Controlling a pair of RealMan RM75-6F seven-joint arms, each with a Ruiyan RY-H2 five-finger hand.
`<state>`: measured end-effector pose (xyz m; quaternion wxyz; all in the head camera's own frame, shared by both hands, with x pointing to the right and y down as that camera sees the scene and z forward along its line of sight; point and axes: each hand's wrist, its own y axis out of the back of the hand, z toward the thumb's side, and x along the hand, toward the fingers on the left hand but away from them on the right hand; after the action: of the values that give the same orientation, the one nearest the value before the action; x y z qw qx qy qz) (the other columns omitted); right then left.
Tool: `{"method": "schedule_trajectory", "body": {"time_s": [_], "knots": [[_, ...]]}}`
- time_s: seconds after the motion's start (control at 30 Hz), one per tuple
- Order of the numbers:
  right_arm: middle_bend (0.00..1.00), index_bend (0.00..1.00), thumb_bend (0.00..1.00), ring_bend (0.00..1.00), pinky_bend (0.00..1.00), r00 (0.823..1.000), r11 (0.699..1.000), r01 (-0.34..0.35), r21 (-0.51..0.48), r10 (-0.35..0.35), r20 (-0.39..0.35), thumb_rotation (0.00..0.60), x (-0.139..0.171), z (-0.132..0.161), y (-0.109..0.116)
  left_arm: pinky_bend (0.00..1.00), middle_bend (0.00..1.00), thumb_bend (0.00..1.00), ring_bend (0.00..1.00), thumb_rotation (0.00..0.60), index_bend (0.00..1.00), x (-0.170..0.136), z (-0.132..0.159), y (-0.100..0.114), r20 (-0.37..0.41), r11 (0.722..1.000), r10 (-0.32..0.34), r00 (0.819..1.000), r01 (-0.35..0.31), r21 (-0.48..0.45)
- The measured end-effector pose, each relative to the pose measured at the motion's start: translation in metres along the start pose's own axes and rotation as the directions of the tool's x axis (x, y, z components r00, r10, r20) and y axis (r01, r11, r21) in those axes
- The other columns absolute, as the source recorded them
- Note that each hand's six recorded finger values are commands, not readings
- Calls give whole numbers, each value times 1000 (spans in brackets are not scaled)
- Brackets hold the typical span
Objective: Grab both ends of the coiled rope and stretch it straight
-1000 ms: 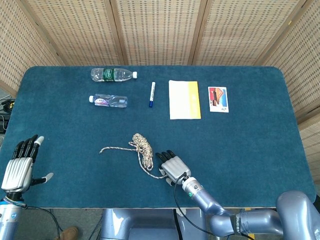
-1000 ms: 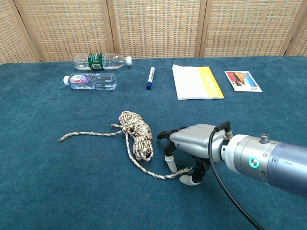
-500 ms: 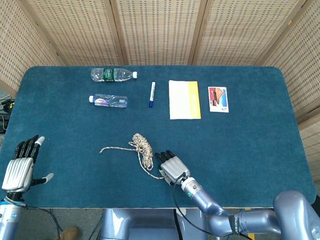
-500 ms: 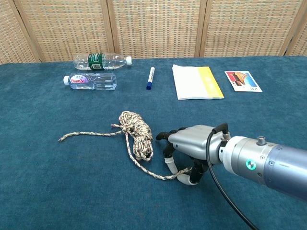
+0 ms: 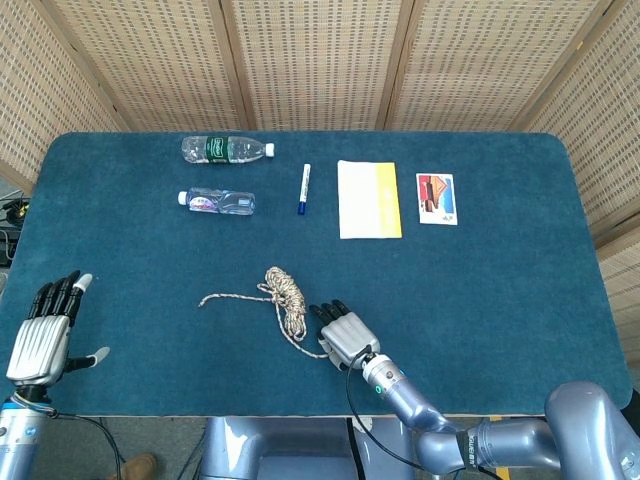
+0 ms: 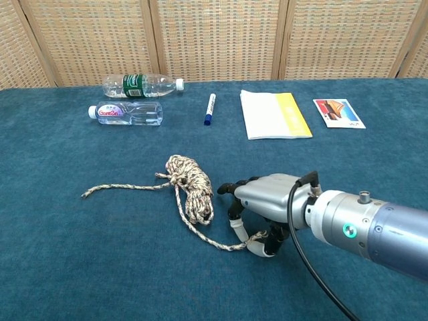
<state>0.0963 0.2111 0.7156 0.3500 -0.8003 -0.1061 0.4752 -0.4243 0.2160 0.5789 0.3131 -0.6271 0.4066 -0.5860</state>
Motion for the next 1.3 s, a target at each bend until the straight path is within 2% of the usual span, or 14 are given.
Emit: {"method": "schedule_trajectory", "body": {"time_s": [0.23, 0.37, 0.5, 0.6, 0.8, 0.97, 1.07, 1.3], "knots": [[0, 613, 458, 0, 0, 1000, 1000, 5, 4, -5, 0, 600, 2, -1, 1, 0, 0, 0, 0, 600, 0, 9, 11, -3, 33, 1000, -15, 999, 14, 24], [0, 614, 459, 0, 0, 1000, 1000, 15, 14, -15, 6, 600, 4, -4, 2, 0, 0, 0, 0, 600, 11, 24, 29, -6, 81, 999, -41, 996, 37, 40], [0, 615, 460, 0, 0, 1000, 1000, 24, 20, -24, 17, 600, 7, -8, 4, 0, 0, 15, 0, 600, 110, 47, 57, -12, 155, 996, -63, 986, 54, 65], [0, 615, 460, 0, 0, 999, 999, 24, 24, -25, 22, 600, 9, -11, 5, 0, 0, 81, 0, 600, 191, 66, 77, -24, 186, 994, -88, 979, 73, 88], [0, 616, 460, 0, 0, 999, 1000, 22, 22, -22, 32, 600, 13, -16, 6, 0, 0, 145, 0, 600, 330, 97, 100, -54, 182, 985, -144, 973, 125, 115], [0, 617, 460, 0, 0, 999, 1000, 18, 15, -19, 36, 600, 15, -19, 6, 0, 0, 175, 0, 600, 355, 115, 117, -79, 167, 974, -192, 967, 167, 154], [0, 618, 461, 0, 0, 999, 1000, 16, 13, -16, 37, 600, 15, -20, 5, 0, 0, 229, 0, 600, 386, 123, 127, -90, 155, 971, -206, 966, 183, 153], [0, 618, 460, 0, 0, 999, 1000, 9, 10, -9, 37, 600, 15, -20, 2, 0, 0, 302, 0, 600, 437, 136, 137, -103, 138, 970, -216, 966, 197, 141]]}}
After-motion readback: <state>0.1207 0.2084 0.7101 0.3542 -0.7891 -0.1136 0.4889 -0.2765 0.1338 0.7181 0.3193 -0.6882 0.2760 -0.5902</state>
